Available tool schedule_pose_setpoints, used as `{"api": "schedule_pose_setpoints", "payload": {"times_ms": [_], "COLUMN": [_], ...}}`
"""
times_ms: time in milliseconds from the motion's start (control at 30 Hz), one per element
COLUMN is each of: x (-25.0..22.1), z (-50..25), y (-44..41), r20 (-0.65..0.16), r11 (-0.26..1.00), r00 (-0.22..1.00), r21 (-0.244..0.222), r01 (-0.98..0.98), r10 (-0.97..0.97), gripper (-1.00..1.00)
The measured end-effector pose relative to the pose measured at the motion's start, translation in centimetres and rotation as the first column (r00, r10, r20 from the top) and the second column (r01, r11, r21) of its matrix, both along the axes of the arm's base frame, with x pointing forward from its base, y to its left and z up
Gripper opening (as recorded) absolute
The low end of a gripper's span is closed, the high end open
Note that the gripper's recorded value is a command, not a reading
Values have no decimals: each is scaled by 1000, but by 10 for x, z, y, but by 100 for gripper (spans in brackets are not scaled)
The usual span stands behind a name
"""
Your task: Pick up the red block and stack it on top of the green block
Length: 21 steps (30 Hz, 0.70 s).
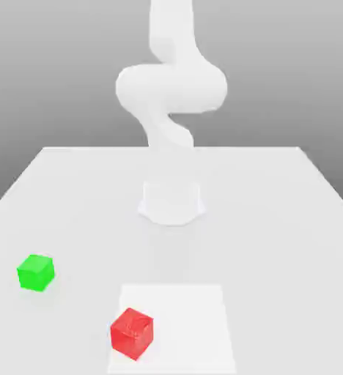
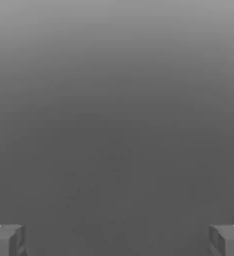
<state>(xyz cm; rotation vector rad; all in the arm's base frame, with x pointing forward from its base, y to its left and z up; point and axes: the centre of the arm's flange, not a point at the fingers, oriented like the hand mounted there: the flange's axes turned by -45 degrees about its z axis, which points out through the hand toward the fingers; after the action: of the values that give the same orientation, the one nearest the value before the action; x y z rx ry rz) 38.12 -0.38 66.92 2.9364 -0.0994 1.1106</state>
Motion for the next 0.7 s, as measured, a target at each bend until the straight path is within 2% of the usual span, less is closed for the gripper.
{"api": "schedule_pose_setpoints", "payload": {"times_ms": [167, 333, 500, 700], "x": [56, 88, 98, 80], "z": [-94, -193, -294, -412], "y": [-13, -29, -45, -60], "r20": [-156, -304, -445, -601], "r11": [995, 979, 953, 906], "r00": [983, 935, 859, 733], "r21": [24, 38, 41, 32], "r01": [101, 201, 301, 421], "r10": [-96, -180, -252, -319], "gripper": [0, 0, 0, 0]}}
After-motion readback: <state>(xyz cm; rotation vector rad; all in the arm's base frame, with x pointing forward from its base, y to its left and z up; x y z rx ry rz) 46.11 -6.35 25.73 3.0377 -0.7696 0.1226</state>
